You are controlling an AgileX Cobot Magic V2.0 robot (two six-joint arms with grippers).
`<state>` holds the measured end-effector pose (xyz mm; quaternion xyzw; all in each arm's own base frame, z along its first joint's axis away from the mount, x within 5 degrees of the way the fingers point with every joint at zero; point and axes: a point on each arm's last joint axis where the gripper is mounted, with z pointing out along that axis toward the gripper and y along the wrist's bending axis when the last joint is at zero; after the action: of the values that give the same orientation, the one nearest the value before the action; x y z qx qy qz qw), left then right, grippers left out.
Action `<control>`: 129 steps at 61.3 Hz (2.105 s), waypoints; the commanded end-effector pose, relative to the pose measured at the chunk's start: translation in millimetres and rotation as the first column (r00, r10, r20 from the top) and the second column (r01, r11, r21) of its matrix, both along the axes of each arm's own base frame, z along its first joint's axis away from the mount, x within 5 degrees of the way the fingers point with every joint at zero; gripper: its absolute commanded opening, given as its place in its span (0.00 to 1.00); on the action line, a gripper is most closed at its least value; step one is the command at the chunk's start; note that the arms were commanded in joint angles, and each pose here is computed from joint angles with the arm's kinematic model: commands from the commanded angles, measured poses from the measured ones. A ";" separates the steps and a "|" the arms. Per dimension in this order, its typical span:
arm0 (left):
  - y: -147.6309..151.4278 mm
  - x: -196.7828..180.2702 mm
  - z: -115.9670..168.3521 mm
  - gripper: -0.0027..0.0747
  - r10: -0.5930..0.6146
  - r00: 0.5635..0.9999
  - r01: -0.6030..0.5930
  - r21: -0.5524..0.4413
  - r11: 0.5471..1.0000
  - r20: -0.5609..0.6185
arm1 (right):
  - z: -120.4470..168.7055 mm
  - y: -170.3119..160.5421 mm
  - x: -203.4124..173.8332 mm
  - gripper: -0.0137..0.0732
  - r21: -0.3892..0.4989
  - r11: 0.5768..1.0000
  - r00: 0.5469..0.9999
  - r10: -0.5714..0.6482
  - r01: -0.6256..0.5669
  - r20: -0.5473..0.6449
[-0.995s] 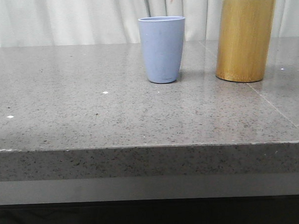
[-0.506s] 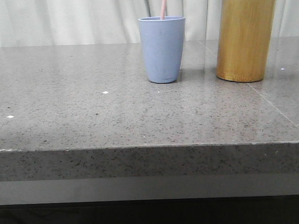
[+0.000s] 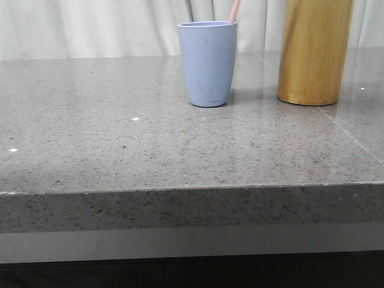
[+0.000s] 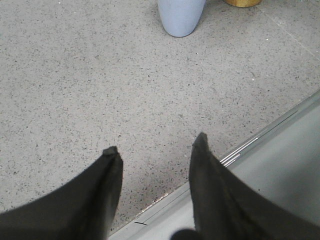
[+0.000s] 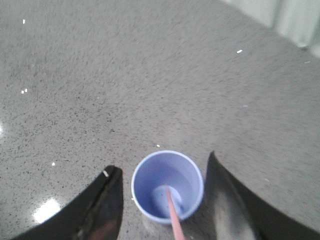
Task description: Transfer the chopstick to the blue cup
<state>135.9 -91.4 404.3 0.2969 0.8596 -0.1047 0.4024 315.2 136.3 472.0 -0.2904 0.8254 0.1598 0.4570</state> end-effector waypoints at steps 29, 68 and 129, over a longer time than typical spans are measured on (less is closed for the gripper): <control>-1.3 0.0 13.5 0.44 0.002 0.997 0.003 -0.067 0.998 0.074 | 3.5 -69.9 -147.8 0.62 0.105 0.969 0.967 -0.236 0.226 0.100; -1.4 0.1 13.7 0.39 0.002 0.997 0.004 -0.069 0.998 0.077 | -75.1 -98.8 -214.0 0.43 0.132 0.941 0.944 -0.321 0.310 0.074; 9.0 -6.5 11.0 0.01 0.022 0.990 -0.013 -0.070 0.997 0.141 | -76.8 -98.7 -214.4 0.08 0.121 0.943 0.946 -0.318 0.310 0.058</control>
<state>135.2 -90.4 401.4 0.2947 0.8570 -0.1059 0.4092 99.8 38.6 383.3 -0.1424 0.8533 0.1184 0.4875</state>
